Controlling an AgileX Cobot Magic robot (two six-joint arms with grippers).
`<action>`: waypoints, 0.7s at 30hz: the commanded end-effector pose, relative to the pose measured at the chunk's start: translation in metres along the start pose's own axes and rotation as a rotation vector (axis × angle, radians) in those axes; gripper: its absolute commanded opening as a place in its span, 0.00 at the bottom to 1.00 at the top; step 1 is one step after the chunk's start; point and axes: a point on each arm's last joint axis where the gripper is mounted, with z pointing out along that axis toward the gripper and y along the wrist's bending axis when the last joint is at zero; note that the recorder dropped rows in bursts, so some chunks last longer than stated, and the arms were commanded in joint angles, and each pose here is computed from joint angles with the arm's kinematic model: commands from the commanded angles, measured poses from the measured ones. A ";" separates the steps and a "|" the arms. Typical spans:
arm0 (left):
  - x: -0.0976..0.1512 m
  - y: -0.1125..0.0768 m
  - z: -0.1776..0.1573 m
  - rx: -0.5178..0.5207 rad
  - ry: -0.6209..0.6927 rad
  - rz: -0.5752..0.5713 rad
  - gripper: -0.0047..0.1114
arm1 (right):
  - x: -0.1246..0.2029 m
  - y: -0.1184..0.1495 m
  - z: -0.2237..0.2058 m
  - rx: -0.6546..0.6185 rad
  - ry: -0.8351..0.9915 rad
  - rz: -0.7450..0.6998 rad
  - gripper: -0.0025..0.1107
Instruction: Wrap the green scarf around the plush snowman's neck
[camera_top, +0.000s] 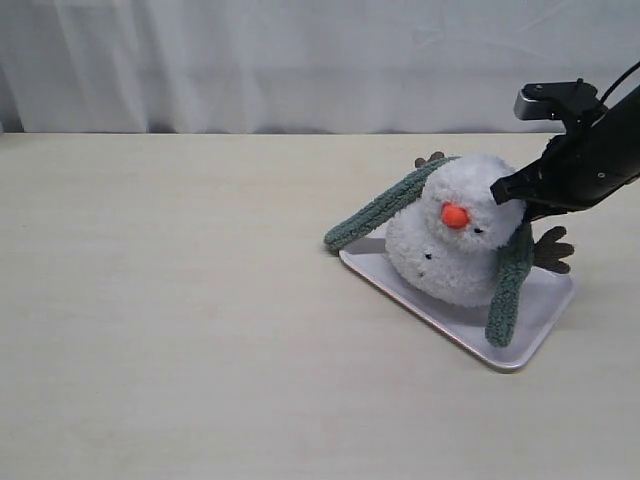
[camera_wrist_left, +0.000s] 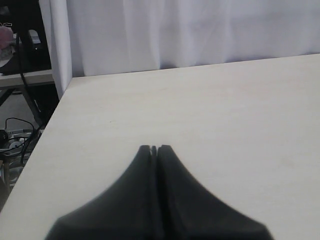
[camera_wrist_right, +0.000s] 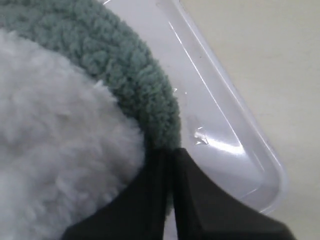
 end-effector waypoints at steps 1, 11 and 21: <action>0.000 0.000 0.000 0.004 -0.006 0.000 0.04 | -0.004 0.002 -0.024 0.018 -0.074 -0.011 0.12; 0.000 0.000 0.000 0.004 -0.006 0.000 0.04 | -0.006 0.036 -0.125 -0.040 -0.356 -0.099 0.42; 0.000 0.000 0.000 0.004 -0.006 0.000 0.04 | 0.025 0.165 -0.091 -0.155 -0.092 -0.527 0.42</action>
